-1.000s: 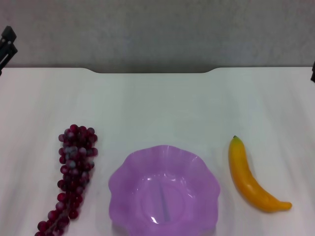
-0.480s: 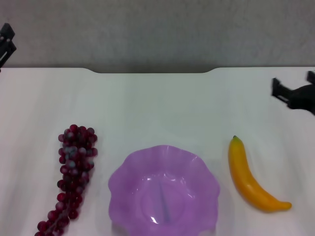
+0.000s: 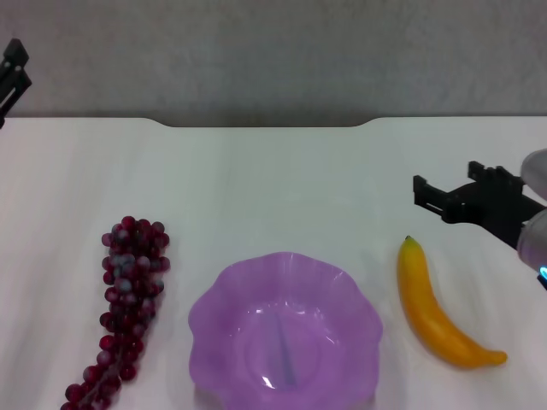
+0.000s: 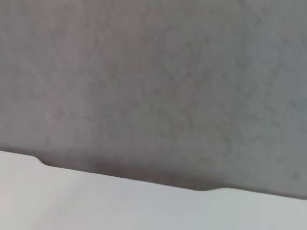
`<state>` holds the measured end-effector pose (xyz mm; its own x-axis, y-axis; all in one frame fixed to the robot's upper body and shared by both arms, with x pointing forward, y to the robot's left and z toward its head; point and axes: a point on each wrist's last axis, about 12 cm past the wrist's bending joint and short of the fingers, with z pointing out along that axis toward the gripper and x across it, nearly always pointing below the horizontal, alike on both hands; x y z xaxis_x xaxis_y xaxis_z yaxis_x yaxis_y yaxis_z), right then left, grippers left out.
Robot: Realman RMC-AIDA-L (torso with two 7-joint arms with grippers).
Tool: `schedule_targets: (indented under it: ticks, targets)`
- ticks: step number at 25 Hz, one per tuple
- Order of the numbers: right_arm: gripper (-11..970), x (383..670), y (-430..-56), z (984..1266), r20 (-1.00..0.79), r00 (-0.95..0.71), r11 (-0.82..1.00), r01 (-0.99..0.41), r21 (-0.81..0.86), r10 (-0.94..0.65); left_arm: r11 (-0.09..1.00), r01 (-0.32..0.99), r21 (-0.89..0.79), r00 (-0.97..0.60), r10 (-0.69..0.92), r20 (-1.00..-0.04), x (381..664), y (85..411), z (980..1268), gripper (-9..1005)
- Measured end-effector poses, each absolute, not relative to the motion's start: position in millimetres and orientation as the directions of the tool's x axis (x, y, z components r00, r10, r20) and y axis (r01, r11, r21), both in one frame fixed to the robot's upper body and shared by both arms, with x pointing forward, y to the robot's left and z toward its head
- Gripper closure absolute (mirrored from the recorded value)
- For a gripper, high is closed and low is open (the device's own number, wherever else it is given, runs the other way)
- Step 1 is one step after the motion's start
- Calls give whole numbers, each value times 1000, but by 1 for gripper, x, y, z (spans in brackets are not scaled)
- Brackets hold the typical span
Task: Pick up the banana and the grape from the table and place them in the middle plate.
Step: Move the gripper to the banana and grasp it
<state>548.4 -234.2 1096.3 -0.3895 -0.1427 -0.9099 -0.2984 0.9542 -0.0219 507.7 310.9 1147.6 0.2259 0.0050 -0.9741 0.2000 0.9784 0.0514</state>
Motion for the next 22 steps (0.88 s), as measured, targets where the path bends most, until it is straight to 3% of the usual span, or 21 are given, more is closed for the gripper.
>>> schedule_targets:
  ticks: [8, 22]
  targets:
    - [75, 553, -244, 1090, -878, -460, 964, -266, -6, -133, 979, 198, 55, 227, 9, -974, 508, 311, 1148, 121]
    - [76, 568, -221, 1066, -785, -601, 954, -295, 47, -147, 981, 190, 47, 236, 1, -972, 507, 311, 1149, 121]
